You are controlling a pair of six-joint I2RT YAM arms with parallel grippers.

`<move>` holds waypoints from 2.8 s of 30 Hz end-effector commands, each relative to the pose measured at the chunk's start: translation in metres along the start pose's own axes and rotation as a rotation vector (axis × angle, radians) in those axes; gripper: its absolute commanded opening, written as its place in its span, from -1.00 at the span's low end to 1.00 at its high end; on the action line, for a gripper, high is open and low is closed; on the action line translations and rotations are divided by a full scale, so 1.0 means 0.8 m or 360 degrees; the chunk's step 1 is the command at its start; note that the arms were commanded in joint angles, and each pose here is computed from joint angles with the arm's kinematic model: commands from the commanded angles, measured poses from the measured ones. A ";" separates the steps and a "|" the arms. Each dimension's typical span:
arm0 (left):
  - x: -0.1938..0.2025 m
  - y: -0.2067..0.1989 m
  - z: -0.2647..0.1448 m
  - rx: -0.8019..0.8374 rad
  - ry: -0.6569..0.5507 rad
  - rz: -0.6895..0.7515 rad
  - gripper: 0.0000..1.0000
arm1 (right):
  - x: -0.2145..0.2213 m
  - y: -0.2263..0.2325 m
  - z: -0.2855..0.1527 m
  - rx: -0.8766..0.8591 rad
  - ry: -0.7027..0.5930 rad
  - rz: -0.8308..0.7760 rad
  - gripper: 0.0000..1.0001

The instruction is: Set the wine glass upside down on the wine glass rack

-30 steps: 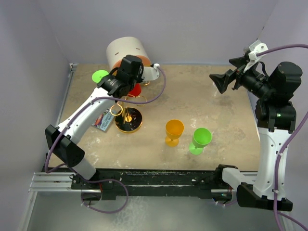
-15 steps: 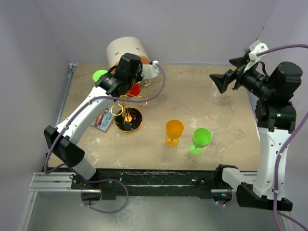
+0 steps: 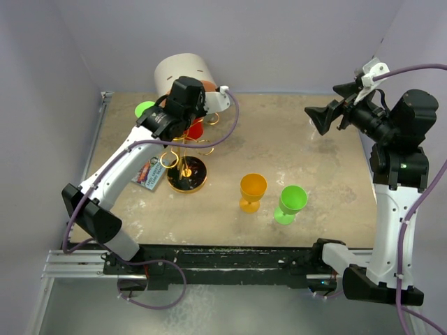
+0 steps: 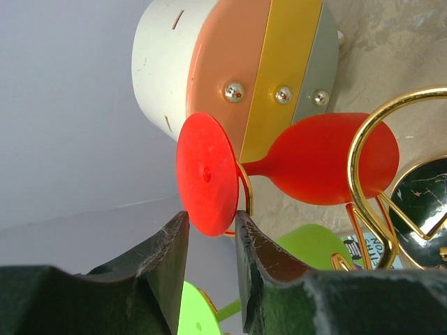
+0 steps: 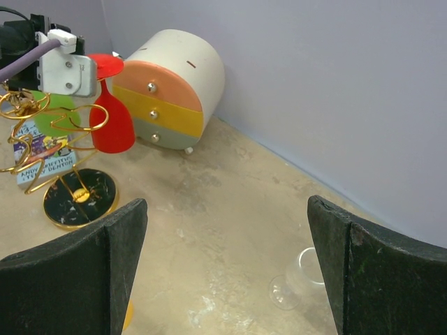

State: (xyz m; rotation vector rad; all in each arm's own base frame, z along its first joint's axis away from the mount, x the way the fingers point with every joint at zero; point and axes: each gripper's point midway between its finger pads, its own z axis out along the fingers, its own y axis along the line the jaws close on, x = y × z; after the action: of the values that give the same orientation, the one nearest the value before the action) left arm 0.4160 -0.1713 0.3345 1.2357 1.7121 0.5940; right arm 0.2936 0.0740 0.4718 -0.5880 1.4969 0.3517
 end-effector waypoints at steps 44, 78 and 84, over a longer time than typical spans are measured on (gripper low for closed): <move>-0.020 0.054 -0.173 0.0258 -0.0704 -0.0829 0.99 | 0.196 0.084 0.014 -0.0431 0.0758 -0.0009 0.92; 0.115 0.152 -0.177 -0.0271 -0.0485 -0.1295 0.99 | 0.354 0.217 0.070 -0.0871 0.1282 -0.0177 -0.30; 0.119 0.156 -0.179 -0.0307 -0.0478 -0.1308 0.99 | 0.357 0.214 0.068 -0.0864 0.1306 -0.0204 -0.53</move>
State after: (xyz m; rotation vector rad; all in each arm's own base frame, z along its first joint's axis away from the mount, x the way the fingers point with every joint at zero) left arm 0.3454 -0.0245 0.4401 0.4292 1.7503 0.0402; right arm 0.2621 0.2098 0.1634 -1.3465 2.1340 0.4742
